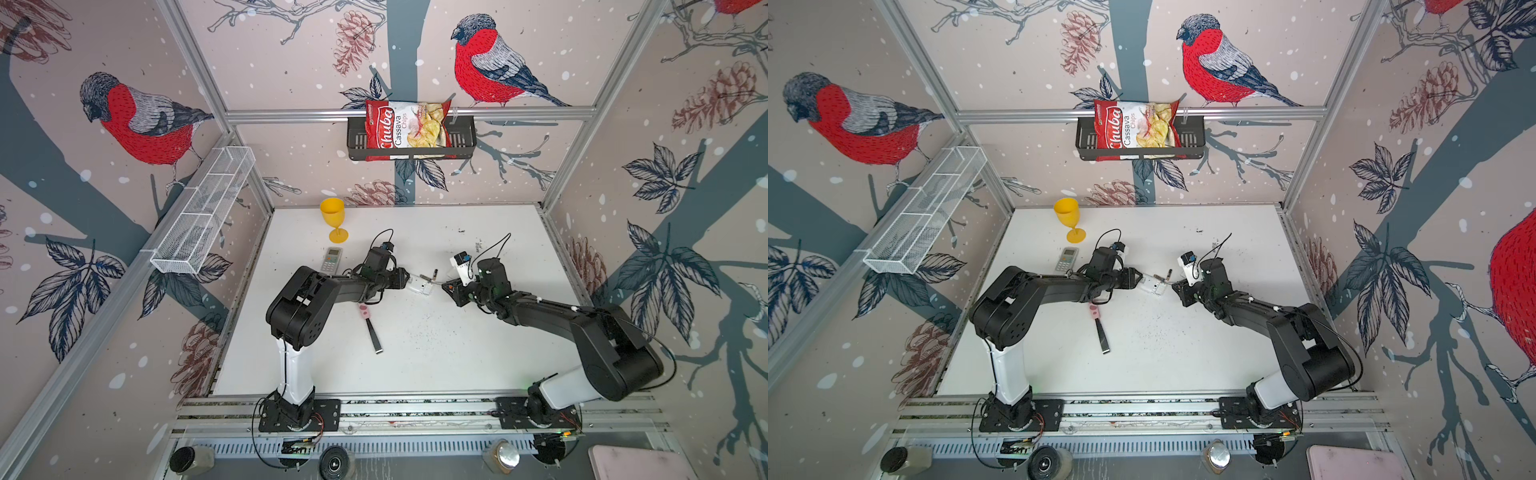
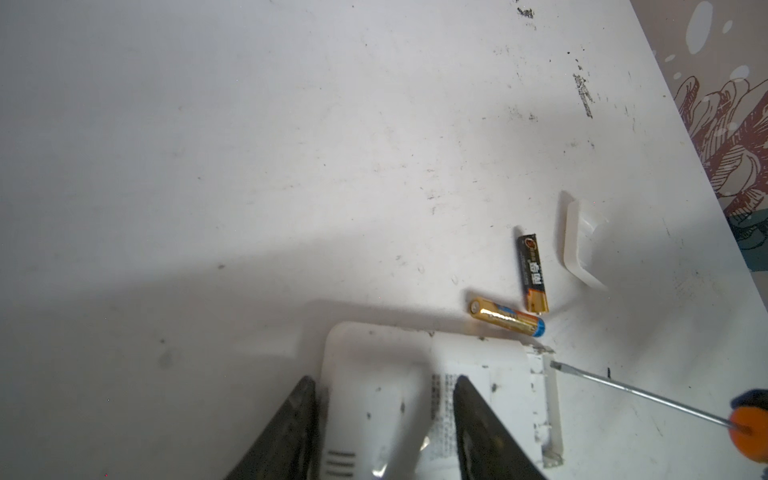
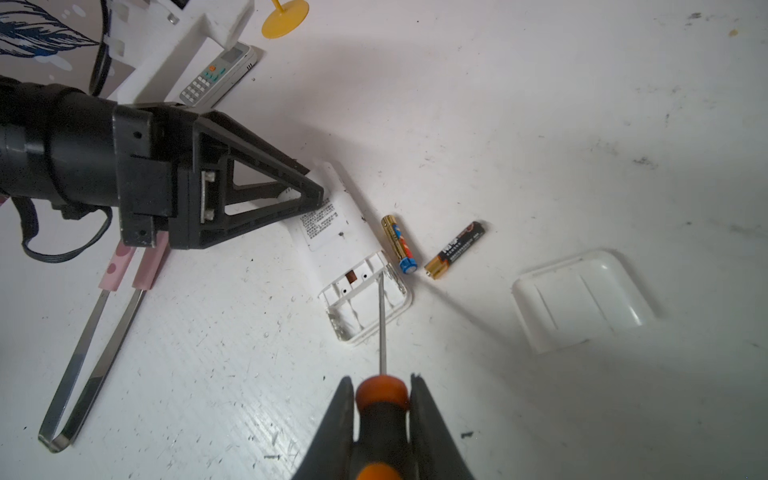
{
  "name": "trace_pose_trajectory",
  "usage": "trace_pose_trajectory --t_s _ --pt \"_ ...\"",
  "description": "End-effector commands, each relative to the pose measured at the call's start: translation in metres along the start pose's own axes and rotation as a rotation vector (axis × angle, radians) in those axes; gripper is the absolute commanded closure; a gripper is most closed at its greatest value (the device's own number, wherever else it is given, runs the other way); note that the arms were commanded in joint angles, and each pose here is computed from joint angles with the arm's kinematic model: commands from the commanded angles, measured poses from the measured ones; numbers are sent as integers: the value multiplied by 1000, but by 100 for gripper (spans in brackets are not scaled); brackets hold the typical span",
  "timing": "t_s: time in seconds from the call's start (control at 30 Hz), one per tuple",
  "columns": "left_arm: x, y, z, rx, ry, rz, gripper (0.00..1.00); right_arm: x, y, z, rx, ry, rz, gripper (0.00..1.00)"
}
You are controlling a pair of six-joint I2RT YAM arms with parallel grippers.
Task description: Unload the batteries from the remote control
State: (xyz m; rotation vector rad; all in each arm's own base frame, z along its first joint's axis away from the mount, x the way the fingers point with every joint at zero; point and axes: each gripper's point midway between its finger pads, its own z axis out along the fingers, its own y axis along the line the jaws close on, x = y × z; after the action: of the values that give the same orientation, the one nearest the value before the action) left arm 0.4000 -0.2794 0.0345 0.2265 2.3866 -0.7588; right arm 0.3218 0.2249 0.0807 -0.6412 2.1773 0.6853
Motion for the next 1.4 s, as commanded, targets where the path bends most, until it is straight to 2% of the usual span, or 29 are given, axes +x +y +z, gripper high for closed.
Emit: trace_pose_trajectory --t_s 0.0,0.23,0.47,0.6,0.67,0.8,0.93,1.03,1.1,1.17,1.37 --pt "13 3 -2 -17 55 0 46 -8 -3 0 9 -32 10 100" --pt "5 0 -9 -20 32 9 44 -16 -2 -5 8 -59 7 100" --pt "-18 -8 -35 -44 -45 34 15 -39 -3 -19 41 -145 4 100" --pt "-31 -14 -55 -60 -93 42 4 -50 -25 -36 159 -224 59 100" --pt "-35 -18 -66 -60 -121 46 4 -53 -41 -46 220 -264 118 97" --pt "-31 -24 -86 -68 -169 51 4 -47 -80 -60 349 -309 266 98" --pt "-24 -21 -102 -87 -200 45 4 -35 -107 -73 469 -338 343 97" --pt "-20 -14 -112 -120 -217 40 4 -28 -115 -74 498 -336 357 90" --pt "-17 -11 -115 -135 -221 36 4 -22 -119 -71 516 -320 359 78" --pt "-15 -8 -117 -144 -221 32 4 -16 -123 -67 529 -304 363 72" --pt "-10 4 -123 -191 -235 -26 4 -9 -123 -52 519 -268 363 63"
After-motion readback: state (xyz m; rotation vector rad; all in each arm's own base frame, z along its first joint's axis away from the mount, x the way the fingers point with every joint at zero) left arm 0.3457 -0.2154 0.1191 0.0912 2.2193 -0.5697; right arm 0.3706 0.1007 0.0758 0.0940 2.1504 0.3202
